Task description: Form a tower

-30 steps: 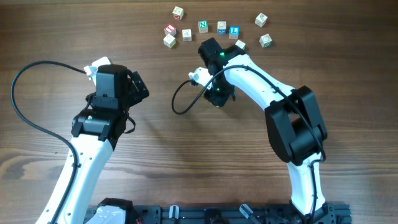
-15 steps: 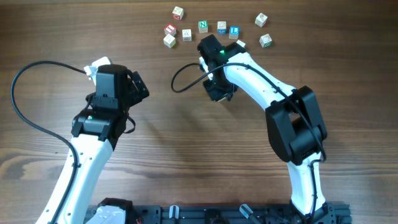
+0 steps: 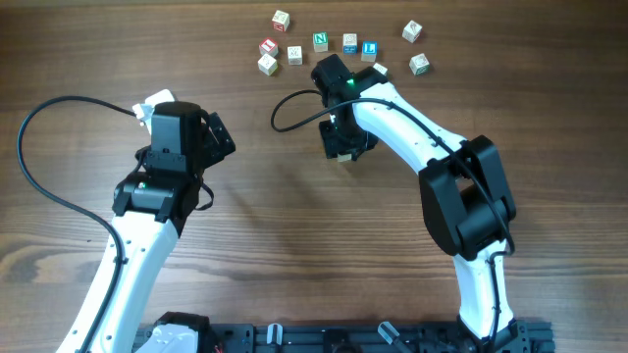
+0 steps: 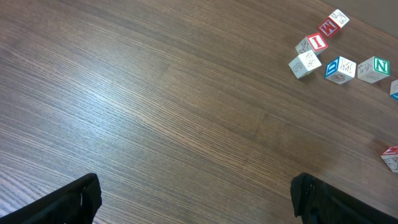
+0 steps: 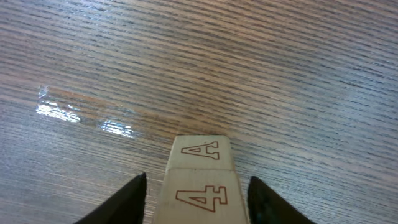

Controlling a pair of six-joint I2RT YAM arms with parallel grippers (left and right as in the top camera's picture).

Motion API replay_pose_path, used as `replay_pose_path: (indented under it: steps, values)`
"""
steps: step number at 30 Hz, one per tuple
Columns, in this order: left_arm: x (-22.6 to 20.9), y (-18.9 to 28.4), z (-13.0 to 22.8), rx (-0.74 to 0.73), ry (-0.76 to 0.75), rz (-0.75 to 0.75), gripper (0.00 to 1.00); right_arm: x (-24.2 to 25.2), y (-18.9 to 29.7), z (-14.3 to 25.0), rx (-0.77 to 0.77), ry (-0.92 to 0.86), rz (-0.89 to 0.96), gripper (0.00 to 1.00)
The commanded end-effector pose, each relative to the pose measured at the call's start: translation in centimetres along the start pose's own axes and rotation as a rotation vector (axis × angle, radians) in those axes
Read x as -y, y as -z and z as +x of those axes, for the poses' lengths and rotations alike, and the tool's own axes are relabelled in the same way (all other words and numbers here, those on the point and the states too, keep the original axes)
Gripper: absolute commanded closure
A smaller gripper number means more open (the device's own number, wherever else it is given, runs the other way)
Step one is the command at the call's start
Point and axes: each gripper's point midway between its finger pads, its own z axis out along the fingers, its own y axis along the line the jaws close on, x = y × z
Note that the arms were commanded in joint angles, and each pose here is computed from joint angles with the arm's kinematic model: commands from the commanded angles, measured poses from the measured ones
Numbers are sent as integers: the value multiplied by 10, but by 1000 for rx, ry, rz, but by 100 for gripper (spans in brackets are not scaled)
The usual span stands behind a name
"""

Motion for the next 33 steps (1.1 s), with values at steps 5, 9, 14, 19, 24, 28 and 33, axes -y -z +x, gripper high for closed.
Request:
replay_pose_path:
  steps: [5, 9, 14, 19, 24, 28, 33]
  values:
    - [0, 2, -4, 8, 22, 6, 0, -2, -2, -5, 2, -9, -9, 27]
    - [0, 2, -4, 8, 21, 6, 0, -3, -1, -2, -13, -10, -14, 13]
    - [0, 2, -4, 8, 21, 6, 0, -7, 18, -7, -14, -7, -31, 18]
    - [0, 2, -4, 8, 21, 6, 0, -3, 19, -1, -35, -7, -9, 23]
    - [0, 2, -4, 8, 21, 6, 0, -2, 19, 2, -49, 8, -6, 45]
    - [0, 2, -4, 8, 21, 6, 0, -2, 19, 2, -48, 9, -6, 59]
    - [0, 2, -4, 8, 21, 6, 0, -2, 19, 1, -45, 11, -7, 65]
